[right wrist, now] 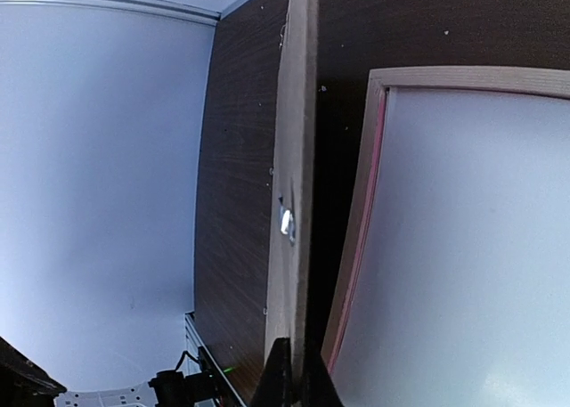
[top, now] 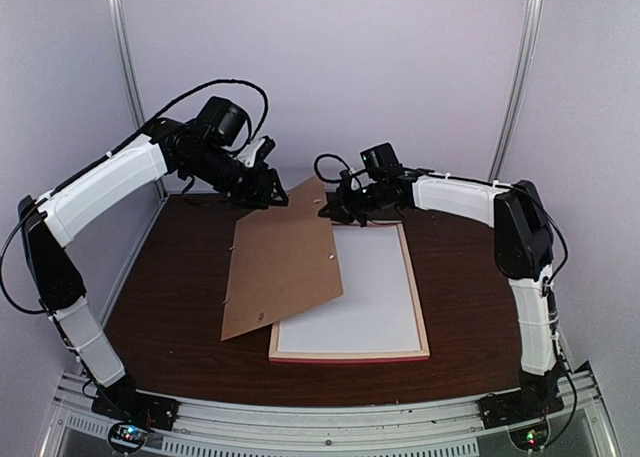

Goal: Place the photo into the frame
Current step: Turn over the backboard, then place the backboard on the frame body.

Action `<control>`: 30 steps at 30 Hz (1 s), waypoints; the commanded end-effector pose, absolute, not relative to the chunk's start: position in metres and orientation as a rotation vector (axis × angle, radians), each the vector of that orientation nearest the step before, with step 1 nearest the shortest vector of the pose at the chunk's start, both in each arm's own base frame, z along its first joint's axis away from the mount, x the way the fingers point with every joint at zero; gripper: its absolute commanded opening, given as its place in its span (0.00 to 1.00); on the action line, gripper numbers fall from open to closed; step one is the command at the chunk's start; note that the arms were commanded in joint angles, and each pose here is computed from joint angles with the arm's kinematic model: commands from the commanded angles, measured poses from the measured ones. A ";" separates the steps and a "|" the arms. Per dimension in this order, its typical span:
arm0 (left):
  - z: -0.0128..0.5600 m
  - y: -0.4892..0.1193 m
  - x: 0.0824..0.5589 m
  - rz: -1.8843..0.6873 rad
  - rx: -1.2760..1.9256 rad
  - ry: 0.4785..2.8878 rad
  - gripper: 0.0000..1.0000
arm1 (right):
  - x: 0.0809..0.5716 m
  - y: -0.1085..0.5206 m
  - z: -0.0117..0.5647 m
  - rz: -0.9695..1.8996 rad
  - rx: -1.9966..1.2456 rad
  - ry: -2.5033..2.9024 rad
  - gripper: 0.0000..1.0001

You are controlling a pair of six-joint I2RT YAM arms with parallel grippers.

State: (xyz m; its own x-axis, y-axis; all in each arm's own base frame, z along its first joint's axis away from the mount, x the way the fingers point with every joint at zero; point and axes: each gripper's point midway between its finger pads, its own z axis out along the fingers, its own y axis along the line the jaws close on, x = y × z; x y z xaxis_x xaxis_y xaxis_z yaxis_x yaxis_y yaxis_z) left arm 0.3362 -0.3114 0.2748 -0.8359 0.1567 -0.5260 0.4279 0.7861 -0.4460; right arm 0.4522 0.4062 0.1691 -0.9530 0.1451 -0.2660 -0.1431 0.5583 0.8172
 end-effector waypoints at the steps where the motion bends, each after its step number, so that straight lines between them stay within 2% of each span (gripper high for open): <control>1: 0.286 -0.300 0.342 -0.731 0.428 2.440 0.53 | 0.464 0.397 0.183 1.418 -0.020 2.397 0.00; 9: 0.266 -0.275 0.358 -0.652 0.358 2.447 0.61 | 0.460 0.372 0.217 1.617 0.012 2.273 0.00; 18: 0.248 -0.249 0.373 -0.595 0.271 2.455 0.80 | 0.448 0.318 0.257 1.726 0.052 2.152 0.00; 24: 0.235 -0.243 0.380 -0.597 0.248 2.465 0.92 | 0.431 0.275 0.257 1.686 0.067 2.178 0.00; 30: 0.224 -0.249 0.386 -0.649 0.251 2.478 0.95 | 0.410 0.233 0.243 1.611 0.080 2.245 0.00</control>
